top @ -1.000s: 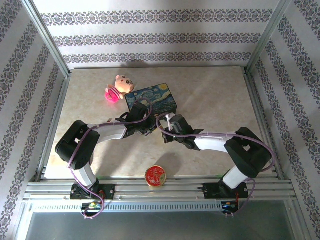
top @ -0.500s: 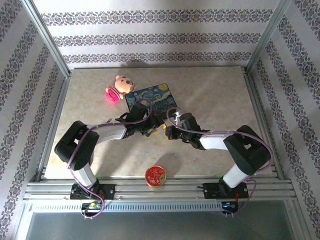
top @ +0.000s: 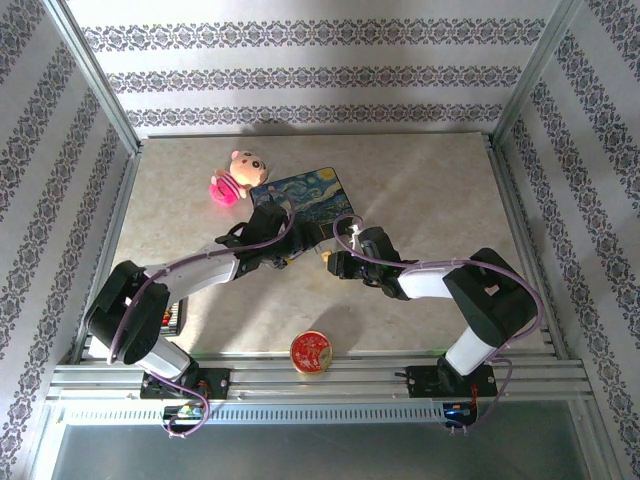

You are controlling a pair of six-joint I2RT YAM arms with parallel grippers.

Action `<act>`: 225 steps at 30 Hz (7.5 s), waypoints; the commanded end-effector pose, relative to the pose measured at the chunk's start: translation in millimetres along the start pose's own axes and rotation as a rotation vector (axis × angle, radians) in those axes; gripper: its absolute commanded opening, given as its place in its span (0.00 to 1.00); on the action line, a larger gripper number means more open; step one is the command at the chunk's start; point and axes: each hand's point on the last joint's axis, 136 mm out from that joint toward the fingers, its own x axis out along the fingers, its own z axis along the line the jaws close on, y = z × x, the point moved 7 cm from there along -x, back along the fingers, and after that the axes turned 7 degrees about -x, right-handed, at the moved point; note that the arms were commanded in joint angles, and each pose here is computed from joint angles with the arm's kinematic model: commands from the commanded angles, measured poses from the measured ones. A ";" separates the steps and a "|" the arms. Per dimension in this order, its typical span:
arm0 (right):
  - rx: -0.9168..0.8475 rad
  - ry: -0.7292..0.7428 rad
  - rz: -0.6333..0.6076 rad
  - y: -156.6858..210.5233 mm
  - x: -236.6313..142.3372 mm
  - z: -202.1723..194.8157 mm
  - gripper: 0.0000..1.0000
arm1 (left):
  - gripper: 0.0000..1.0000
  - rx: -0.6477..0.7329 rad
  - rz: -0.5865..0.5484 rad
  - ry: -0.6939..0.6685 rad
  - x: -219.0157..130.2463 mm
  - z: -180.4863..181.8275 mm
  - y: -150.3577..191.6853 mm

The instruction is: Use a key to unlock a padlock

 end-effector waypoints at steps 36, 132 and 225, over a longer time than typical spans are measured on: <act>-0.359 0.222 0.209 -17.7 31.6 7.1 0.47 | 0.99 0.044 -0.330 -0.164 -75.0 23.6 -89.7; 0.572 0.038 -0.283 -14.7 53.1 -18.0 0.00 | 1.00 0.263 -0.298 -0.487 -14.1 74.2 -76.8; 0.732 0.020 -0.512 -36.7 42.5 -39.5 0.00 | 0.99 0.186 -0.282 -0.449 -25.0 90.6 -74.3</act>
